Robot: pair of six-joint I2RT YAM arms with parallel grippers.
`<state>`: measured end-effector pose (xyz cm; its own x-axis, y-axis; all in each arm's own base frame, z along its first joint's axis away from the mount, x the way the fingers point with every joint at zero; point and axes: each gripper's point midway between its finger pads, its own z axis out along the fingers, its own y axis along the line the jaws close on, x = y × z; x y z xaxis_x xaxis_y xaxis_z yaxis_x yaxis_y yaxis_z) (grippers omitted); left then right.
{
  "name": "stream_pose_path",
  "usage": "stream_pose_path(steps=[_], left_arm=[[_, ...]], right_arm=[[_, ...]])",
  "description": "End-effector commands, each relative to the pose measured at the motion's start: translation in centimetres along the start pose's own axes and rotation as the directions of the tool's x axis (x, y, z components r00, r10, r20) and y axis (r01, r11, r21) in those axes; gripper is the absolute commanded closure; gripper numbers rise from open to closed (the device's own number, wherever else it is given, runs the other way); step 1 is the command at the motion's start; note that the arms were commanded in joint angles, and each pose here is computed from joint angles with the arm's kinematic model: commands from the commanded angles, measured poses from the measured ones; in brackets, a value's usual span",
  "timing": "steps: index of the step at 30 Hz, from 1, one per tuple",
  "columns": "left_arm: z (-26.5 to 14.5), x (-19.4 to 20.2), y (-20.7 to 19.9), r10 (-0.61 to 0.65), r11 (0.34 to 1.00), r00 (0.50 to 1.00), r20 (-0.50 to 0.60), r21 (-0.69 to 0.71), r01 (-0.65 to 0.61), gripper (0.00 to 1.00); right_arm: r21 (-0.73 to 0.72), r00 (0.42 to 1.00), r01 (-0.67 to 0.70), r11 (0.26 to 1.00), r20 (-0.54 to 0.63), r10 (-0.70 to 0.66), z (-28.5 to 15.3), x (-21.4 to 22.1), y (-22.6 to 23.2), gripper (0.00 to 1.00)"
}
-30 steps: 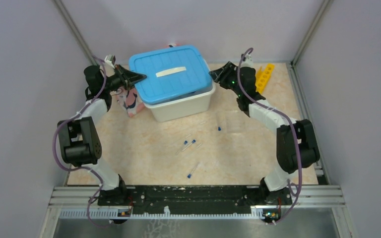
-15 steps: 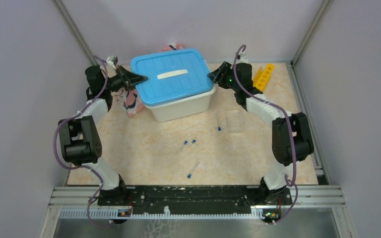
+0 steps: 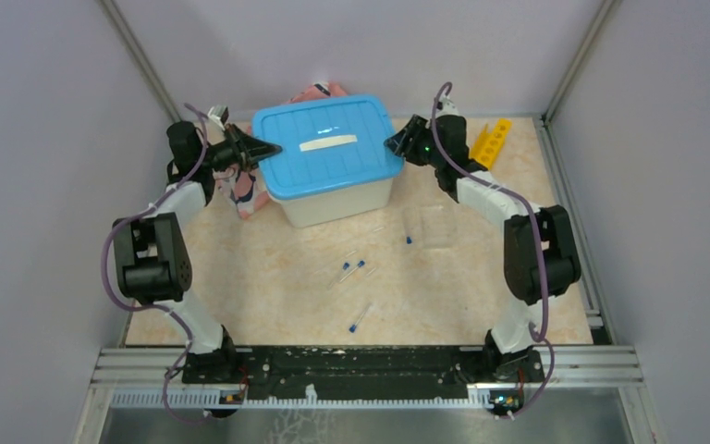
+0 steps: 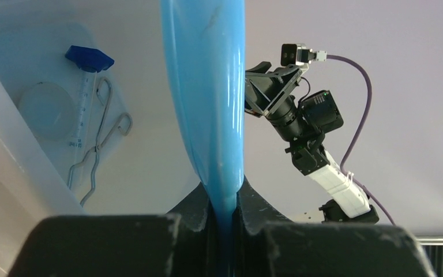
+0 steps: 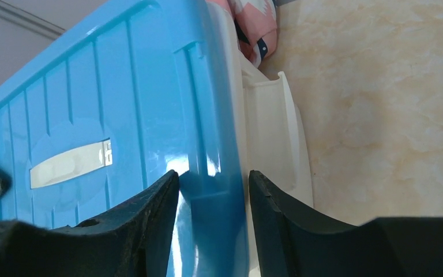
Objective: Organize the chemistry lab equipment
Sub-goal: Close the lid of the storage box.
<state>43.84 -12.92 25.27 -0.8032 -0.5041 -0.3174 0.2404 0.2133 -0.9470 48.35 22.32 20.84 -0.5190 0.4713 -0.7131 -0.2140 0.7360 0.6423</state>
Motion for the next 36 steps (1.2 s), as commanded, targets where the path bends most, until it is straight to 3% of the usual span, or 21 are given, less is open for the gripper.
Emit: stream_pose_path(steps=[1,5,10,25,36], left_arm=[[0.4,0.1,-0.3,0.056,0.998,0.998,-0.028,0.012,-0.056,1.00],[0.4,0.1,0.3,0.051,0.999,0.998,-0.024,-0.013,-0.052,0.98],[0.3,-0.4,0.8,0.050,0.997,0.999,0.008,-0.055,-0.049,0.82],[-0.3,-2.6,1.2,0.075,0.989,0.992,0.105,-0.137,-0.060,0.54],[-2.2,-3.1,1.8,0.098,0.977,0.982,0.160,-0.205,-0.064,0.44]], right_arm=[[-0.038,0.999,0.038,0.999,0.007,-0.038,0.5,-1.3,1.3,0.52],[-0.029,0.999,0.041,0.999,-0.012,-0.041,0.6,-0.7,0.8,0.52],[-0.040,0.999,0.034,0.999,-0.022,-0.035,0.8,-0.3,0.8,0.55],[-0.067,0.998,0.050,0.997,-0.045,-0.053,2.7,-1.4,2.2,0.61],[-0.067,0.996,0.058,0.996,-0.058,-0.062,3.4,-1.1,2.3,0.61]])
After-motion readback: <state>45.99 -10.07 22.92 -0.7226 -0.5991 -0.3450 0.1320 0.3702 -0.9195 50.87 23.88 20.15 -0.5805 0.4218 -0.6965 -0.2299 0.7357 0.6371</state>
